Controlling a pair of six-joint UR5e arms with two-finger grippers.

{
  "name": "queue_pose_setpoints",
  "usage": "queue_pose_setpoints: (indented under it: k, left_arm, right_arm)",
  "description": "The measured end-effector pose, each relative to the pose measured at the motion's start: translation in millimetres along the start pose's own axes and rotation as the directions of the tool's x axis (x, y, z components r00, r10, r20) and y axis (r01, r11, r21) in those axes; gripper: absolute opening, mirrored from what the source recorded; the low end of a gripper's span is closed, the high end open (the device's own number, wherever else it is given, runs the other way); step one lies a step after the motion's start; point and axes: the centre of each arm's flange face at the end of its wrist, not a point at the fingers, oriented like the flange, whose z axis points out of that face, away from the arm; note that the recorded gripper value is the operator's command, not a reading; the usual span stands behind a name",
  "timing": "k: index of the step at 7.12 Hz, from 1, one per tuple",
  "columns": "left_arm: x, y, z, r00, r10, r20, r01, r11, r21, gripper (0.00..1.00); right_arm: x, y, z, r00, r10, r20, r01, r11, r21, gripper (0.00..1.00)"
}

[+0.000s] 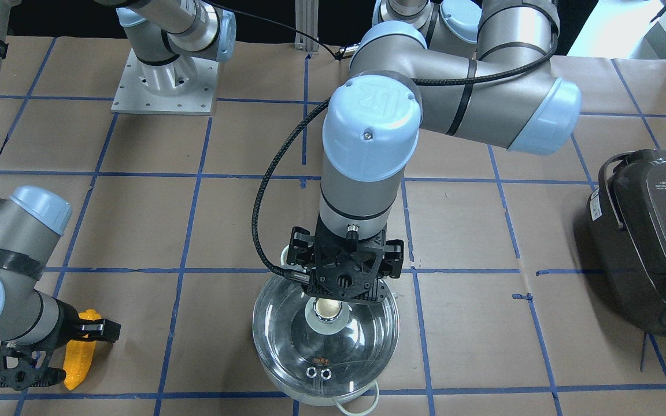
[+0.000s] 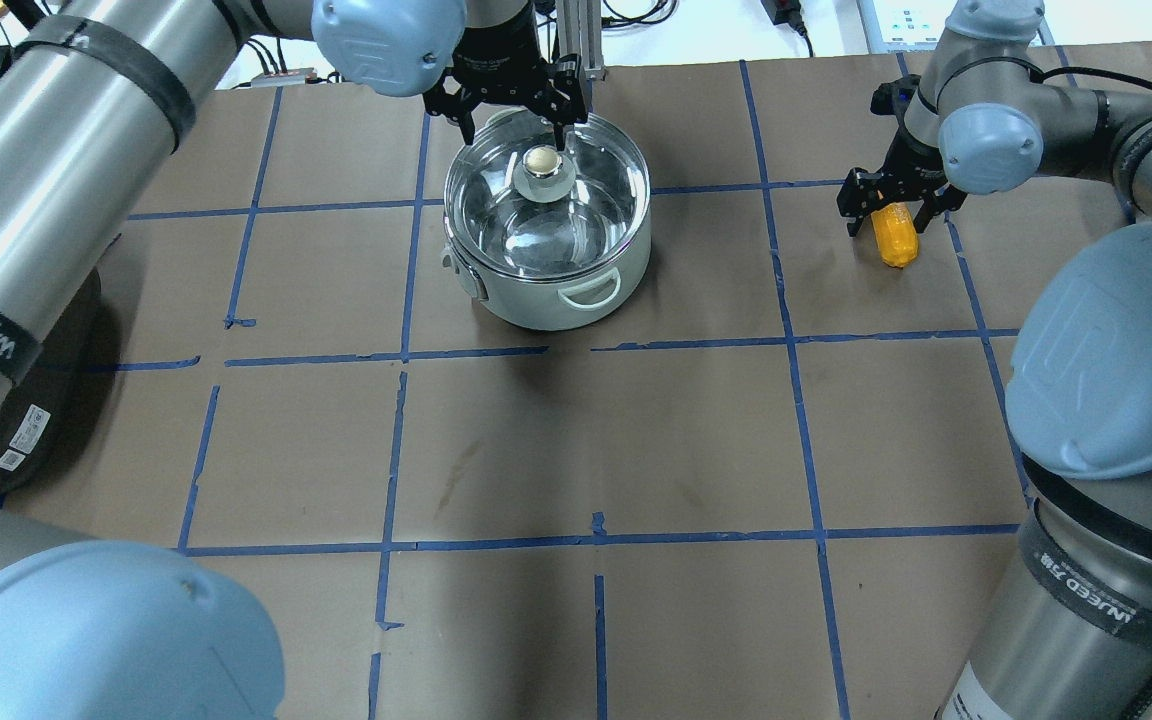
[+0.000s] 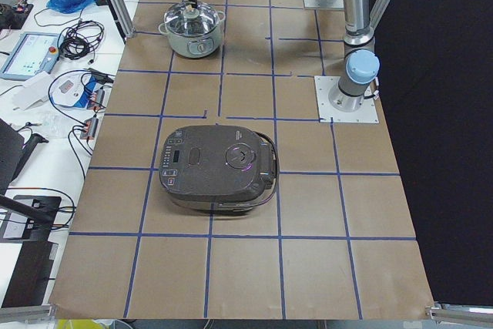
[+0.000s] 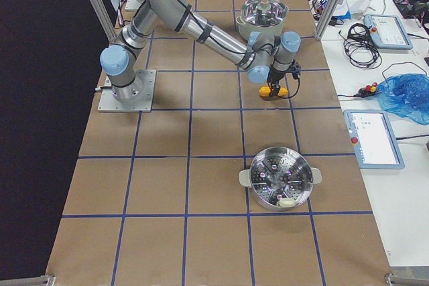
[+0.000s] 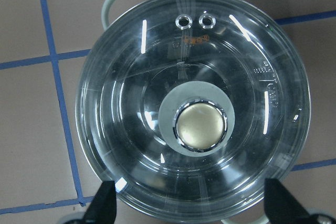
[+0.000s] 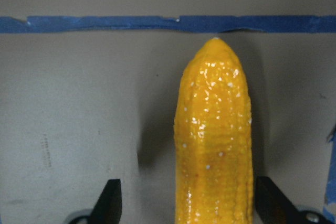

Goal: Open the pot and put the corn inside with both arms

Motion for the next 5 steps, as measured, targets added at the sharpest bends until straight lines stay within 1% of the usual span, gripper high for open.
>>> queue_pose_setpoints:
  k: [1,2,3,4,5]
  left_arm:
    - [4,-5,13,1.000,0.001,0.002,-0.001,1.000,-0.011,1.00]
    - [5,-8,19,1.000,0.000,0.002,0.000,1.000,-0.017,1.00]
    - [6,-9,25,1.000,-0.002,0.000,0.002,1.000,-0.024,1.00]
    - [7,-11,33,1.000,-0.006,0.000,0.006,0.999,-0.034,1.00]
    - [7,-14,40,1.000,-0.010,0.001,0.010,0.999,-0.040,1.00]
  right_arm:
    - [0,2,4,1.000,0.000,-0.001,0.000,1.000,0.004,0.15]
    - [0,1,2,1.000,0.001,-0.002,-0.001,1.000,0.007,0.09]
    - [1,0,-3,1.000,0.002,-0.005,-0.001,1.000,0.016,0.08]
    - [2,-2,-16,1.000,0.002,-0.011,-0.002,0.999,0.035,0.09]
    - [2,-1,-39,1.000,0.003,-0.015,-0.002,0.999,0.048,0.09]
